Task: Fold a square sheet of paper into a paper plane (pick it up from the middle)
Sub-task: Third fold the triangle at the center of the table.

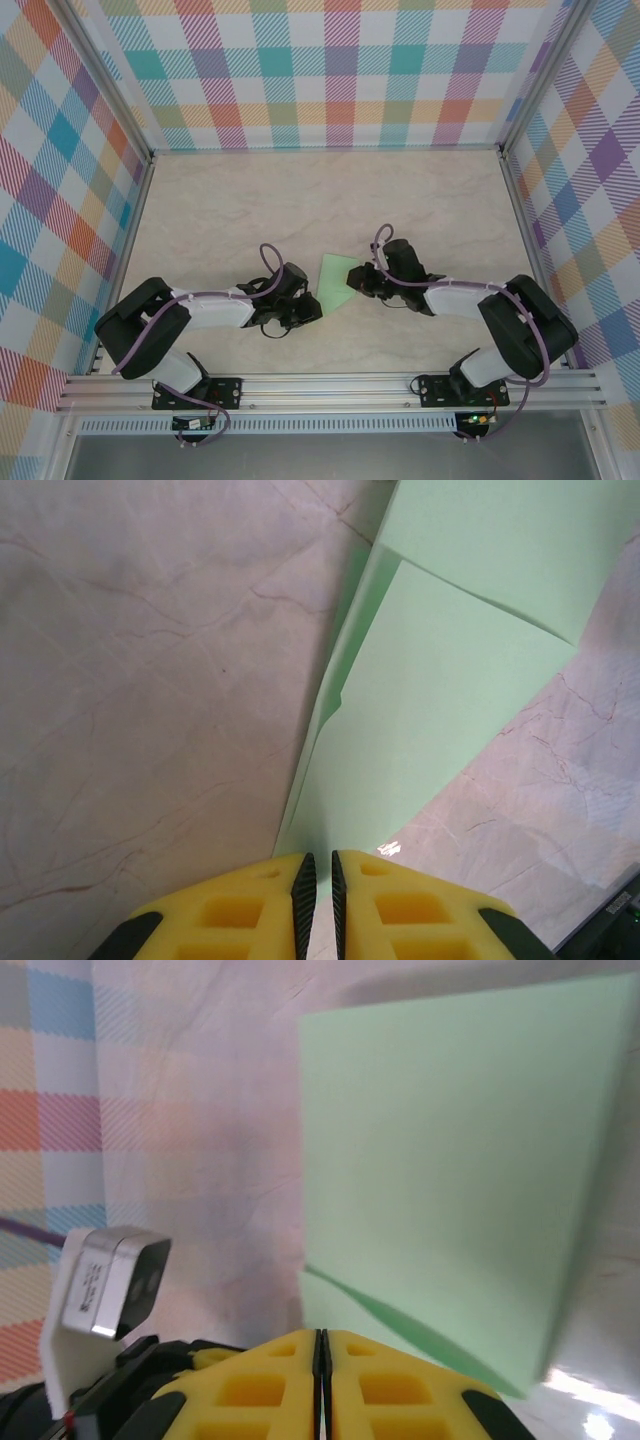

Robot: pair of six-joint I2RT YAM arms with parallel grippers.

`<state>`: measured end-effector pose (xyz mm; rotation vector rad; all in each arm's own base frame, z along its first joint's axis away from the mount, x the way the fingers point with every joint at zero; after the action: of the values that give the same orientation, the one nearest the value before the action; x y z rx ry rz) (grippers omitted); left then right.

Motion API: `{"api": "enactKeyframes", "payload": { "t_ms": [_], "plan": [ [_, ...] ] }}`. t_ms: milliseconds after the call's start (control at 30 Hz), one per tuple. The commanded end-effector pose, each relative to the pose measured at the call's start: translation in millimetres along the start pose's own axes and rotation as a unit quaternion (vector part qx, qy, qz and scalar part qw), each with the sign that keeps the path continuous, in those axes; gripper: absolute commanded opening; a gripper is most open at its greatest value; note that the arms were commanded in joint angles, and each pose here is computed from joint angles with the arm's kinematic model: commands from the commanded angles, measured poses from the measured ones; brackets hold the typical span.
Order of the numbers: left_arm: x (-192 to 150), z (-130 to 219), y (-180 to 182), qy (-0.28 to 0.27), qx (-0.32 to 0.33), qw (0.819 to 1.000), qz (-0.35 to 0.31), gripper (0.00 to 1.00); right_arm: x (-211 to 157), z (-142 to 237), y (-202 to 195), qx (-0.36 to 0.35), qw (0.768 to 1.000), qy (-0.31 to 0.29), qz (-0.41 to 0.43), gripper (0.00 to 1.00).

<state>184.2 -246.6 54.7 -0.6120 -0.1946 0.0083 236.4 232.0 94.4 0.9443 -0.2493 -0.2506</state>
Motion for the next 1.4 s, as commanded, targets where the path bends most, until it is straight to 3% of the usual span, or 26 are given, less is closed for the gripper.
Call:
{"api": "enactKeyframes", "payload": {
  "t_ms": [0,133,367,667,767,1000,1367],
  "plan": [
    [-29,-10,41,0.055,0.091,0.994,0.013,0.17,-17,-17,3,-0.012,0.998,0.056,-0.002,0.10],
    [-29,-9,40,0.056,0.093,0.994,0.011,0.17,-27,-36,1,-0.021,0.996,0.083,-0.006,0.08],
    [-23,0,25,0.049,0.073,0.996,-0.005,0.18,-28,-38,-39,-0.103,0.992,0.065,-0.021,0.06],
    [11,38,-39,-0.020,-0.029,0.999,-0.020,0.21,-32,-37,-46,-0.109,0.991,0.070,-0.031,0.05],
    [18,32,-55,-0.023,-0.077,0.997,-0.001,0.21,-32,-37,-46,-0.109,0.991,0.071,-0.031,0.05],
    [24,4,-59,-0.019,-0.104,0.994,0.029,0.21,-32,-36,-47,-0.113,0.991,0.069,-0.033,0.05],
    [17,-16,-42,-0.003,-0.082,0.996,0.044,0.20,-34,-36,-57,-0.129,0.988,0.065,-0.043,0.05]
  ]
}}
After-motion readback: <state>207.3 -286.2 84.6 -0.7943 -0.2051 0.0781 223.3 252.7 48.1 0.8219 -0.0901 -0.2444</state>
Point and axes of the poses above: each hand's point on the last joint's axis, 136 mm out from that joint toward the fingers, its own z axis back along the fingers, its own y axis along the line the jaws close on, x = y × z, the point moved 5 cm from there along z, back along the fingers, and after that the axes turned 9 degrees about -z, right-handed, at the moved point
